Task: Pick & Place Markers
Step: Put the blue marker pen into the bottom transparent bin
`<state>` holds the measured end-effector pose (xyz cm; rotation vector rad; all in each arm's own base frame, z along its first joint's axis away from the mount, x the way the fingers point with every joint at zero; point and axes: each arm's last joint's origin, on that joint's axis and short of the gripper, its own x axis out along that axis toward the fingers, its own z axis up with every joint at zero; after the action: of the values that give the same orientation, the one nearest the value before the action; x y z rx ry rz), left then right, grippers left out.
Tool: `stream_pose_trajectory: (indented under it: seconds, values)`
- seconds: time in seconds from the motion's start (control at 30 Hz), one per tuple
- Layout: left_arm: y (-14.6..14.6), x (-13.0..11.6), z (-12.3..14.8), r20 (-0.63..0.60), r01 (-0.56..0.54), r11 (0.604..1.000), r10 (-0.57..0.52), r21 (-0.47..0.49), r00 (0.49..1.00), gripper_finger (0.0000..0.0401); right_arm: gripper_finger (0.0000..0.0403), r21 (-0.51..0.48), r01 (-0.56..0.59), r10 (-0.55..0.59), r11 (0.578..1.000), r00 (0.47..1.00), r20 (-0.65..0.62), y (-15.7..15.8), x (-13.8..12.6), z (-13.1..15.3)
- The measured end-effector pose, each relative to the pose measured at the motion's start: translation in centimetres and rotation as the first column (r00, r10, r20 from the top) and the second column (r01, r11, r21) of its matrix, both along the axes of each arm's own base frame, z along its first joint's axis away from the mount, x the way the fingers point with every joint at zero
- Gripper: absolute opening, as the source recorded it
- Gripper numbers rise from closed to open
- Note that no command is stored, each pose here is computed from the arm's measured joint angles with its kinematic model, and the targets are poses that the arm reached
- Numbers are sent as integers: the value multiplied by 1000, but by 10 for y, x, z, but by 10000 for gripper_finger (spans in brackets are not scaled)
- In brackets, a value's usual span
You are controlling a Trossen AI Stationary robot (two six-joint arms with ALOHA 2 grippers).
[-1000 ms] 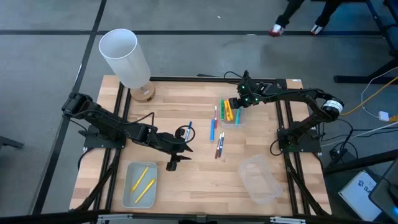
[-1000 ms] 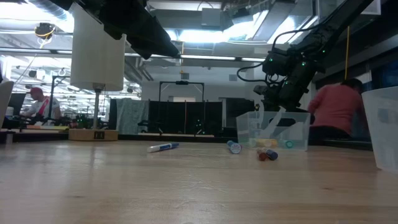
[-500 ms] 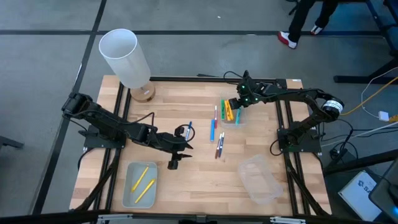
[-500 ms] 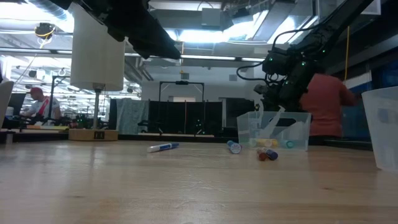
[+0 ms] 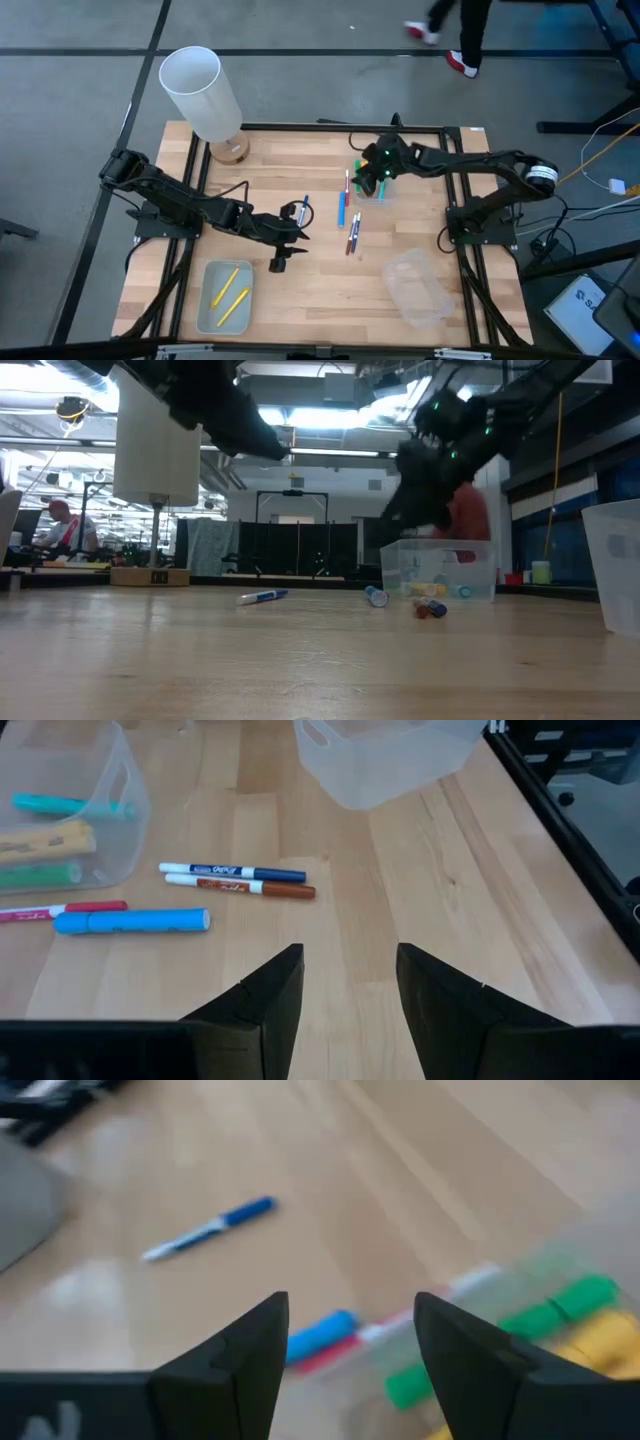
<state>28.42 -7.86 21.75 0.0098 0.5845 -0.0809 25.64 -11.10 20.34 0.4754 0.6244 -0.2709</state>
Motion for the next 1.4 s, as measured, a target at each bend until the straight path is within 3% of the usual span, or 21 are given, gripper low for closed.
stream_pose_trajectory:
  seconds: [0.3,0.53,0.77,0.83,1.03,1.2,1.3,1.4]
  values:
    - [0,-1,-1,-12,-8,1000,8,-12,1000,157,216,-166,-182,217,969,950,223,55,-21,40]
    - [0,0,-1,-11,-17,999,17,-27,1000,159,216,-230,-204,288,952,853,436,84,-65,21]
    - [0,0,-1,-10,-21,999,20,-26,1000,161,216,-322,-233,388,918,699,601,100,-102,-3]
    - [0,0,-1,-10,-21,999,20,-26,1000,159,216,-359,-263,439,896,651,619,103,-111,-10]
    - [0,0,-1,-9,-16,1000,16,-20,1000,158,216,-397,-268,475,878,589,654,106,-127,-20]
    - [0,0,-1,-10,-16,1000,16,-22,1000,157,216,-480,-357,598,802,473,647,111,-135,-15]
    - [0,0,-1,-11,-24,999,24,-35,1000,157,216,-486,-371,611,792,472,636,111,-138,-16]
    - [0,0,-1,-11,-24,999,24,-37,1000,157,216,-477,-379,609,793,510,607,109,-141,-20]
